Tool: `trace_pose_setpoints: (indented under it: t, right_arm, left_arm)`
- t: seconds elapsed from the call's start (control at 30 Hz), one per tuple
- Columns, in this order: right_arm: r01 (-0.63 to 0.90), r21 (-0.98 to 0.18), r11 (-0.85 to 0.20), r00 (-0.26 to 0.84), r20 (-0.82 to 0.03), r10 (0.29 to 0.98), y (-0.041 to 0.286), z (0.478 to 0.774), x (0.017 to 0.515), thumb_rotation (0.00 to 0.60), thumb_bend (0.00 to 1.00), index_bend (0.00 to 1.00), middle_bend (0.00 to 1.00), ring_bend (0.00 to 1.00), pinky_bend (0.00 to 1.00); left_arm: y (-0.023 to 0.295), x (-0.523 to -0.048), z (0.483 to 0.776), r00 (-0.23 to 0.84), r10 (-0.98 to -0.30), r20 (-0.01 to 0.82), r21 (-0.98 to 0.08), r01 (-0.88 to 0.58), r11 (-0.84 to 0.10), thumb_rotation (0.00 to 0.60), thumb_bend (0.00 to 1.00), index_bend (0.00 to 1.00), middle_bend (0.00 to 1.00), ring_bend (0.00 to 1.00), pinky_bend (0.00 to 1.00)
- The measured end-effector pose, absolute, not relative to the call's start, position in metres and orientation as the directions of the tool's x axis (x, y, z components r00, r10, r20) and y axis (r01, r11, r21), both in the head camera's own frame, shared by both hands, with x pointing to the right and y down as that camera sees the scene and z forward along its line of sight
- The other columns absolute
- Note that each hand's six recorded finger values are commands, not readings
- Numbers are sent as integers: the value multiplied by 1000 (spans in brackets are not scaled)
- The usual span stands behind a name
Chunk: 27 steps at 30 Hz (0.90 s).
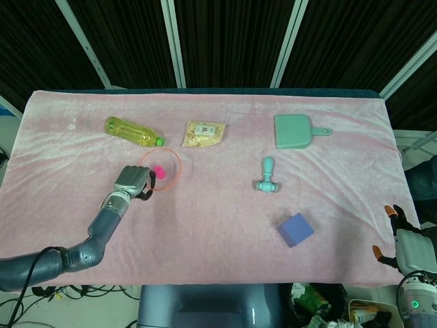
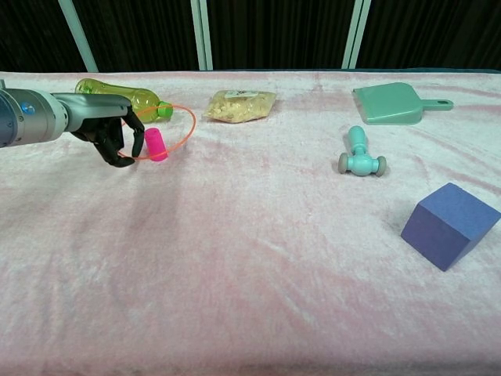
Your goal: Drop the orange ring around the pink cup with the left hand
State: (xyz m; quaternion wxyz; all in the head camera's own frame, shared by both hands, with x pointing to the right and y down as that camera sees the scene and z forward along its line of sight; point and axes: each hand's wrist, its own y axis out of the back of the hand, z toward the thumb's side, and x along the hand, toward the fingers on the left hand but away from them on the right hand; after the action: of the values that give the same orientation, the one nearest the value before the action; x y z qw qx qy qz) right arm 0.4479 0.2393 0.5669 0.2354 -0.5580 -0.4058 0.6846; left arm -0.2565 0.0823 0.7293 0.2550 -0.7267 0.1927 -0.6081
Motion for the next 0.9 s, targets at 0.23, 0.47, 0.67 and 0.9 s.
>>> trace_pose_setpoints:
  t: [0.23, 0.47, 0.67, 0.9]
  right_arm:
    - [130, -817, -562, -268, -574, 773, 239, 567, 448, 600, 237, 31, 25, 213, 248]
    - [130, -818, -560, -269, -573, 774, 239, 567, 448, 600, 237, 31, 25, 213, 248]
    - [131, -817, -561, -271, -574, 773, 238, 567, 448, 600, 237, 31, 25, 213, 248]
    - [129, -818, -561, -270, -573, 774, 238, 567, 448, 600, 236, 31, 25, 213, 248]
  left_arm:
    - [90, -252, 739, 202, -551, 809, -568, 32, -822, 600, 272, 385, 974, 1000, 1000]
    - [98, -247, 735, 236, -527, 816, -551, 47, -833, 600, 272, 383, 973, 1000, 1000]
    - [102, -240, 719, 277, -531, 801, -563, 49, -825, 600, 272, 406, 968, 1000, 1000]
    - [113, -237, 674, 345, -580, 738, -630, 44, -775, 600, 272, 420, 851, 879, 967]
